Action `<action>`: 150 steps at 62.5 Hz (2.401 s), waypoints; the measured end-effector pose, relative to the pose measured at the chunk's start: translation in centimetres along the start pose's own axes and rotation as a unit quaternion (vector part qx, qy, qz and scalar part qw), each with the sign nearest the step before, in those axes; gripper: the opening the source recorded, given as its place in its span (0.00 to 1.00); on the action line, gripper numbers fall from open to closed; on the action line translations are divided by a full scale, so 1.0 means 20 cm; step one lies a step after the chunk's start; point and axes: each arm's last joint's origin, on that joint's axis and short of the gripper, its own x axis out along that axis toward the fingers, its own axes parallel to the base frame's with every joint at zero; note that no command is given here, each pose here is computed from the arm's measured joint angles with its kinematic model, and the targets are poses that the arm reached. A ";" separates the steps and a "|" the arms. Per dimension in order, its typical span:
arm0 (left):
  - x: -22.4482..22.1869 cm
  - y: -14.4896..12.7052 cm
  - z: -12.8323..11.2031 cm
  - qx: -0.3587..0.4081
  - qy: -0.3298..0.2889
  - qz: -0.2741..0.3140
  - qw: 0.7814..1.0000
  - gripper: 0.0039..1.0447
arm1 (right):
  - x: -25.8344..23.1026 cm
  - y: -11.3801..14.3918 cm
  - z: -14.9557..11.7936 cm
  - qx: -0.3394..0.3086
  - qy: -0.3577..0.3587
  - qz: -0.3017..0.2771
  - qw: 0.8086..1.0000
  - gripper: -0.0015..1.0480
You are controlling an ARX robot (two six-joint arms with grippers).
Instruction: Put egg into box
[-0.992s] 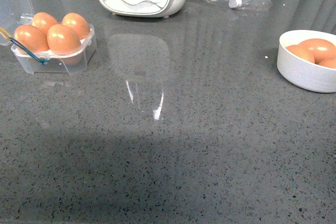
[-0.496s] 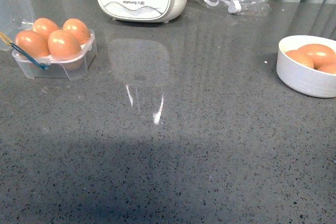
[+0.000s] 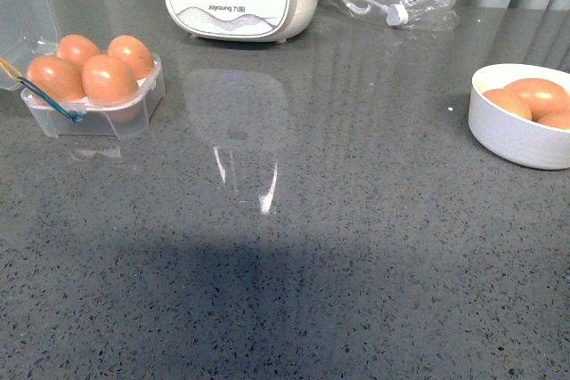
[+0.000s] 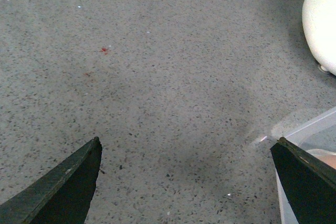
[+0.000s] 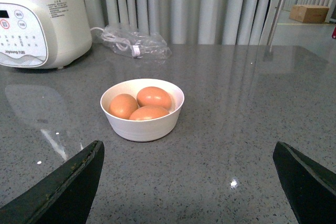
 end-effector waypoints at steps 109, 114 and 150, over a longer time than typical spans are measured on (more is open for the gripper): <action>-0.98 -0.37 0.11 0.074 -0.103 -0.036 0.991 0.94 | 0.00 0.00 0.00 0.000 0.000 0.000 1.000 0.93; -0.98 -0.36 0.10 0.073 -0.097 -0.035 0.992 0.94 | 0.00 0.00 0.00 0.000 0.000 0.000 1.000 0.93; -0.96 -0.20 -0.37 0.050 -0.168 -0.073 0.982 0.06 | 0.00 0.00 0.00 0.000 0.000 0.000 1.000 0.93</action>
